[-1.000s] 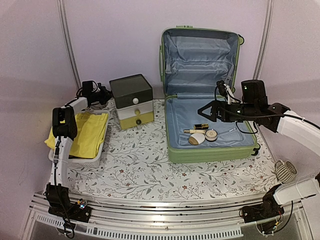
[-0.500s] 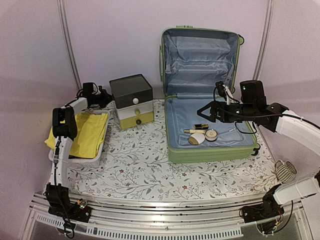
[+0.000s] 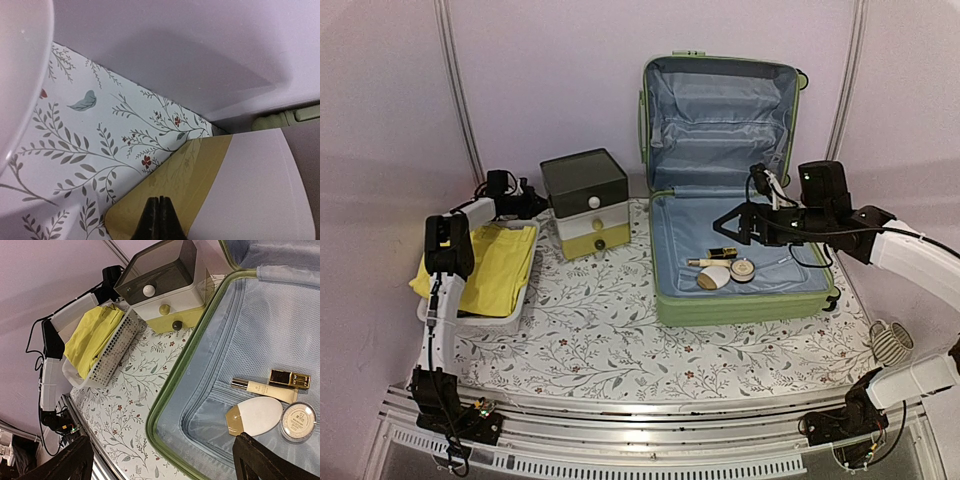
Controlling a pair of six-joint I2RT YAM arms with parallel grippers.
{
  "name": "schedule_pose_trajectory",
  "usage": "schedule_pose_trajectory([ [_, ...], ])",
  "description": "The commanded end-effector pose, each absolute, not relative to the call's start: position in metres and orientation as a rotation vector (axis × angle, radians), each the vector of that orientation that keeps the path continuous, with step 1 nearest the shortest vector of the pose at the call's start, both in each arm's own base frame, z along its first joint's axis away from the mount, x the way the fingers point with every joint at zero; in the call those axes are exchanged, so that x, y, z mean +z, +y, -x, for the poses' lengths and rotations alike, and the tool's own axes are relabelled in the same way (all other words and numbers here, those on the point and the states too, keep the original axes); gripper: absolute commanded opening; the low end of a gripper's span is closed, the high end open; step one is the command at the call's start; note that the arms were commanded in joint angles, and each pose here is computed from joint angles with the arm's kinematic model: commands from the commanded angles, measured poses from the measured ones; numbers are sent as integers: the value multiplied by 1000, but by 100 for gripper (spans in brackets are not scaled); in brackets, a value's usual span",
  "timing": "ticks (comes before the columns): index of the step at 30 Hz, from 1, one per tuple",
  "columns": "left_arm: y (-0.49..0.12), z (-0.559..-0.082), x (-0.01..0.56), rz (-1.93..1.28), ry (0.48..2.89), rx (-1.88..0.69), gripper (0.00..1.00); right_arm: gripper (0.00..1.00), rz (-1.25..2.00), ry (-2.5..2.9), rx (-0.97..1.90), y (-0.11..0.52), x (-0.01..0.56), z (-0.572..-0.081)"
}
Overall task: Open, take out, and arrange the luggage
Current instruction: Adjust the storage box at the center of the board.
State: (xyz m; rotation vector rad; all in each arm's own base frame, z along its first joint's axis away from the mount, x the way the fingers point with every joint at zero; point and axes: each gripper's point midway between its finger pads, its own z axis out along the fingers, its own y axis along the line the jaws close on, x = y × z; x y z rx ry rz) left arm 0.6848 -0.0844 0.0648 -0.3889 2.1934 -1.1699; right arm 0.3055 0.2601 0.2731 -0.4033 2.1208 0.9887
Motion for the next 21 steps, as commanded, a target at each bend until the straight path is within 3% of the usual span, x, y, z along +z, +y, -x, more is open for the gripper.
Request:
schedule_pose_trajectory([
  [1,-148,-652,82,216,2277,-1305,0,99,415,2086,1024,267,283,-310],
  [21,-172,-627,92,80,2332,-1297,0,99,455,2043,1083,328,264,-371],
])
